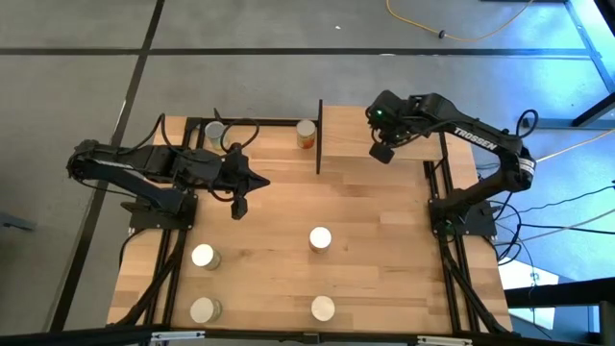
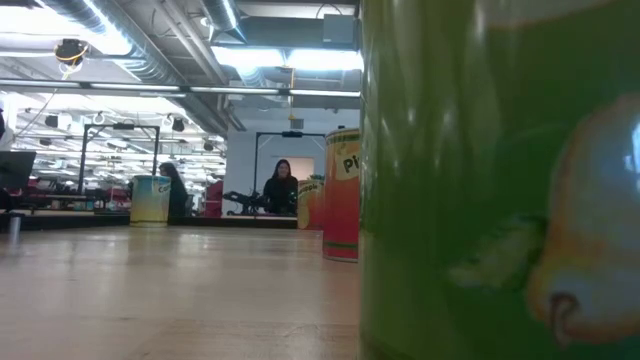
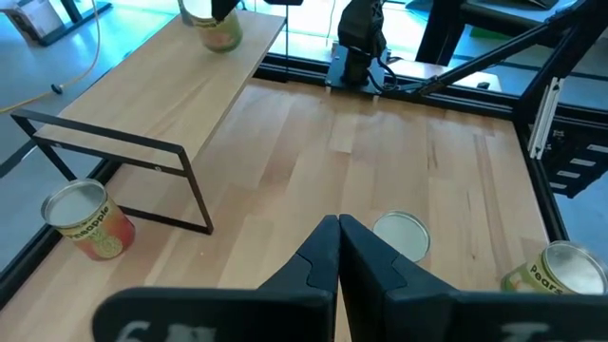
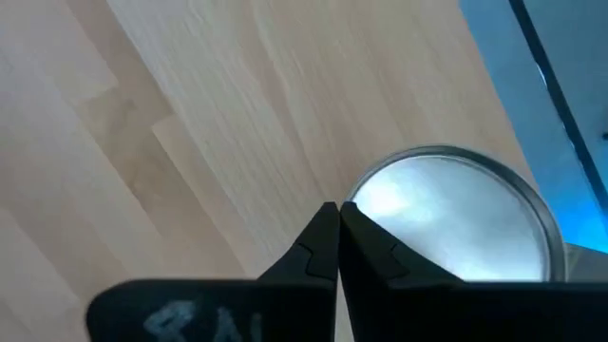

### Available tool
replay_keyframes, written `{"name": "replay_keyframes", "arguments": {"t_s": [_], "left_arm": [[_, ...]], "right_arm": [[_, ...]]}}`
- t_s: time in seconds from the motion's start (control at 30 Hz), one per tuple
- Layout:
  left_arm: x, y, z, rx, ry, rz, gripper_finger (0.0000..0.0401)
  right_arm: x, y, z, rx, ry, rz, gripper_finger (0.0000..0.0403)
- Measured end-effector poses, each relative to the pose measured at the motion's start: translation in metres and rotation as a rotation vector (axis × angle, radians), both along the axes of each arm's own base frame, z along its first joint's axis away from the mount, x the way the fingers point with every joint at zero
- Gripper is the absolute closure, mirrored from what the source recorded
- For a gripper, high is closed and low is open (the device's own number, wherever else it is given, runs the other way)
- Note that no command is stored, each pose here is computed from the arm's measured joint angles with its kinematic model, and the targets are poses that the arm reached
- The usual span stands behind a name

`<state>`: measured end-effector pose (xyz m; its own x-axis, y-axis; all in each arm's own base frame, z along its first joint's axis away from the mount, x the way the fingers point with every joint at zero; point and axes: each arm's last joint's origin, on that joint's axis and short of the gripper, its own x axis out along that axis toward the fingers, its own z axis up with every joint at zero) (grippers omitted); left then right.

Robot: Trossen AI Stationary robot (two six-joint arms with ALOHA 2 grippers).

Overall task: Pick and place cans onto a shelf
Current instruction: Put the bottom canned oranges on the shelf

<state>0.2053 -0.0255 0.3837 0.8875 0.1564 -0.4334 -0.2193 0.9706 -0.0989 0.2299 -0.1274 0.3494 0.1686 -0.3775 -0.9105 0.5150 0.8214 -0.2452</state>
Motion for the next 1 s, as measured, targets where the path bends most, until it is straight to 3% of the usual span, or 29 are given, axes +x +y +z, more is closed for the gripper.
{"name": "replay_keyframes", "arguments": {"t_s": [0.57, 1.0], "left_arm": [[0.000, 0.000, 0.000, 0.001, 0.000, 0.000, 0.0401], [0.000, 0.000, 0.000, -0.022, -0.005, 0.011, 0.0401]], "right_arm": [[0.000, 0.000, 0.001, -0.011, 0.010, 0.023, 0.0400], [-0.003, 0.001, 0.033, -0.081, -0.052, 0.037, 0.0402]]}}
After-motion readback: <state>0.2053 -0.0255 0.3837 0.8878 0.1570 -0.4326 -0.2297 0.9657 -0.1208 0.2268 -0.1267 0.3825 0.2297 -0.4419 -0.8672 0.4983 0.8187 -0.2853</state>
